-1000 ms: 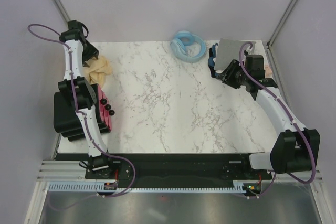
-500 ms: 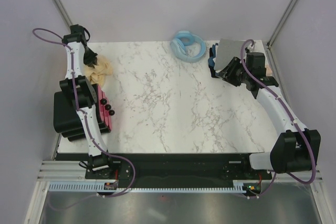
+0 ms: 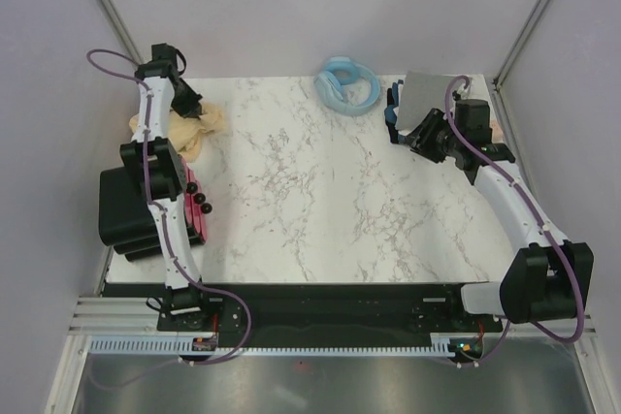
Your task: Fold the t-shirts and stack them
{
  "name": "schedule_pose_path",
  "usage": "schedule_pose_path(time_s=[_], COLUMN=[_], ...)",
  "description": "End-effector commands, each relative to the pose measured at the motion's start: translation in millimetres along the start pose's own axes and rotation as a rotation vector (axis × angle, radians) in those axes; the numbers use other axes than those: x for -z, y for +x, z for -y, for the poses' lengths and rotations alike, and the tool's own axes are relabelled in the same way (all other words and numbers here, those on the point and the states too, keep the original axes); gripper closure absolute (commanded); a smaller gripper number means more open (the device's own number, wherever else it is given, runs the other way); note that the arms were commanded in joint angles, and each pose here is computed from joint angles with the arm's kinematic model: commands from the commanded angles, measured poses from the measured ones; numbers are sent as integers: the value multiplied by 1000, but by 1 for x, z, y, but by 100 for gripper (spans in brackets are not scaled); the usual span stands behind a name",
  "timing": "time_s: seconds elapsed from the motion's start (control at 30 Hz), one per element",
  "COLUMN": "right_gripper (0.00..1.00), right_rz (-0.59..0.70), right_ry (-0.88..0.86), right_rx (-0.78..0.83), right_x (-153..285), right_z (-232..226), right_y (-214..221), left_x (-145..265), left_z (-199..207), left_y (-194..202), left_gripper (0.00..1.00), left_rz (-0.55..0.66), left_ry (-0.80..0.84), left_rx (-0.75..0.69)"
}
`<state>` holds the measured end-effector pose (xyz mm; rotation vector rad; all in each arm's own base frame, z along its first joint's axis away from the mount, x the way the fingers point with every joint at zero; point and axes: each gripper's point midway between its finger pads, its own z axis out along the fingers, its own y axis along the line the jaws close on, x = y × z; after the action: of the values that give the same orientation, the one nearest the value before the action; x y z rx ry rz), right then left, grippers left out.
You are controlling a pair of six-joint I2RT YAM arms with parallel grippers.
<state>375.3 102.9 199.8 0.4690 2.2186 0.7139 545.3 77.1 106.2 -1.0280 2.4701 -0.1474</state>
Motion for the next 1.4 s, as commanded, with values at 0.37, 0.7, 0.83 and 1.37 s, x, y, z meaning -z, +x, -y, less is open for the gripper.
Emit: schedule_pose_path(time_s=[0.37,0.7,0.83,1.37], right_gripper=[53,53,53,54], right_rz=[25,-57,-62,-71], right_ry=[-78,-64,-72,-124], right_rx=[45,45,26,102], right_x=[38,26,14,11], right_z=[-14,4,3,-19], right_y=[11,38,34,15], left_x=[103,173,190,337], left_z=[137,52,29,149], left_y=[259,382,438,421], left_gripper=[98,98,98,98], left_rz=[-235,-495,-660,-335], left_ry=[230,175,193,696], left_rx=[-500,-654,-765,-999])
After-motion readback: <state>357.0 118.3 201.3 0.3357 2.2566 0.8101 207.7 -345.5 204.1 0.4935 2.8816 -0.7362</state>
